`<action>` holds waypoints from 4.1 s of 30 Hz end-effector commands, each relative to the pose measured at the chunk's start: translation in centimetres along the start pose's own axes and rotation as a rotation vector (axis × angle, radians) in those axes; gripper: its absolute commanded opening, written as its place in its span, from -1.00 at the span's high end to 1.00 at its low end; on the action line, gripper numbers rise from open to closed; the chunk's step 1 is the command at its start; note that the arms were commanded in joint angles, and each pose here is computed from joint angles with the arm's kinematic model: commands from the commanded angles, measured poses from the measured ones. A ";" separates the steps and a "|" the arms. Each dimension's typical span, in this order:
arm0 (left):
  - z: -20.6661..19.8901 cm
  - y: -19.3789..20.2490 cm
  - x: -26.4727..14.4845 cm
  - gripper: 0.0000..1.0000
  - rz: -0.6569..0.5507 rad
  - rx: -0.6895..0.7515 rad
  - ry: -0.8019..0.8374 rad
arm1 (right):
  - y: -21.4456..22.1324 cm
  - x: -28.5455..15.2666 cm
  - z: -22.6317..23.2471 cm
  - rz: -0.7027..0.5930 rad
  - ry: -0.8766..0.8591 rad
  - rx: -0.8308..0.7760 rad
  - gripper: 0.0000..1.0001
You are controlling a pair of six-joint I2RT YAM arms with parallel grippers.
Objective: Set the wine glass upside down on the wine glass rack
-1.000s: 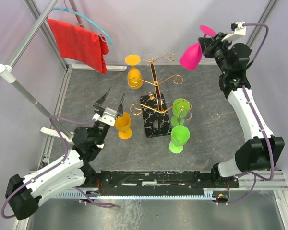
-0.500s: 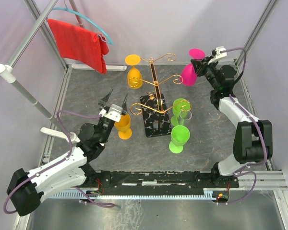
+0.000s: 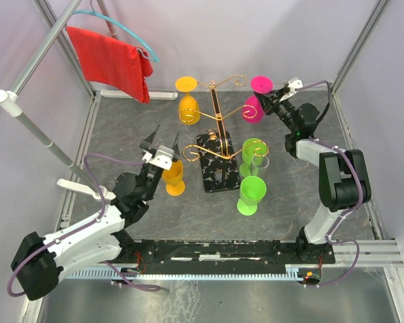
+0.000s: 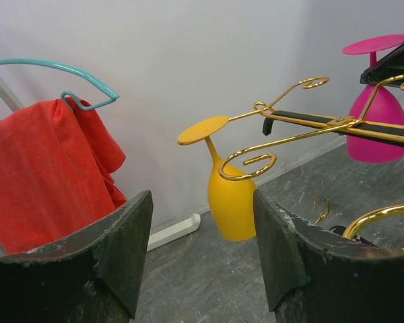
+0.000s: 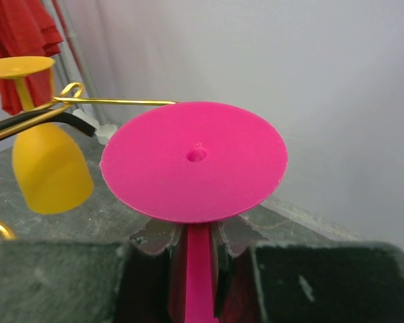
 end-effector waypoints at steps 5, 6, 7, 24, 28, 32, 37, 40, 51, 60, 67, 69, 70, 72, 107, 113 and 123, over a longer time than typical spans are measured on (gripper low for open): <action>1.0 -0.5 -0.5 -0.35 -0.042 -0.022 -0.072 | -1.5 2.4 2.1 -0.111 -0.115 -0.111 0.99; 1.1 -0.4 -0.6 -0.35 -0.039 -0.021 -0.073 | -1.3 2.6 2.2 -0.107 -0.119 -0.113 0.99; 1.1 -0.3 -0.6 -0.35 -0.037 -0.017 -0.071 | -1.2 2.8 2.2 -0.104 -0.124 -0.111 0.99; 1.1 0.1 -1.0 -0.35 -0.030 -0.015 -0.079 | 0.1 5.5 2.8 -0.178 -0.238 -0.086 0.99; 1.1 0.2 -1.1 -0.35 -0.025 -0.012 -0.080 | 0.6 6.3 3.3 -0.161 -0.244 -0.099 0.99; 1.1 0.3 -1.2 -0.35 -0.020 -0.010 -0.077 | 0.6 7.2 3.6 -0.170 -0.244 -0.096 0.99; 1.2 0.4 -1.4 -0.36 -0.015 -0.003 -0.081 | 1.2 8.1 3.9 -0.153 -0.235 -0.093 0.99; 1.2 0.5 -1.5 -0.36 -0.011 0.003 -0.081 | 1.7 8.5 3.9 -0.141 -0.213 -0.092 0.99; 1.2 0.7 -1.5 -0.37 -0.006 0.012 -0.078 | 2.5 10.2 3.4 -0.137 -0.078 -0.129 0.99; 1.1 1.0 -1.5 -0.38 0.003 0.014 -0.075 | 3.1 9.9 1.9 -0.117 0.070 -0.136 0.97; 1.0 1.1 -1.4 -0.39 0.008 0.012 -0.075 | 3.5 9.2 1.6 -0.117 0.114 -0.141 0.90; 1.0 1.2 -1.3 -0.39 0.010 0.009 -0.078 | 3.6 8.7 1.4 -0.107 0.120 -0.141 0.87; 1.0 1.1 -1.3 -0.39 0.008 0.005 -0.077 | 3.6 8.5 1.2 -0.105 0.124 -0.141 0.87; 1.0 1.0 -1.3 -0.39 0.005 -0.001 -0.075 | 3.7 7.8 0.9 -0.107 0.129 -0.121 0.90; 0.7 1.6 -1.2 -0.47 0.028 -0.028 -0.080 | 2.6 6.4 4.3 -0.130 -0.080 -0.201 0.51; 0.7 1.6 -1.3 -0.49 0.029 -0.033 -0.084 | 2.1 6.3 4.2 -0.101 -0.066 -0.213 0.23; 1.1 1.2 -1.4 -0.52 0.022 -0.047 -0.096 | 0.8 4.9 4.1 -0.074 -0.050 -0.228 -0.01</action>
Point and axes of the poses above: each gripper's point midway between its finger pads, its own x axis out along the fingers, its own z axis along the line the jaws close on, y = z × x, the point moved 7 cm from there along -x, back along the fingers, and after that the axes turned 1 degree about -x, right-handed, at the moved point
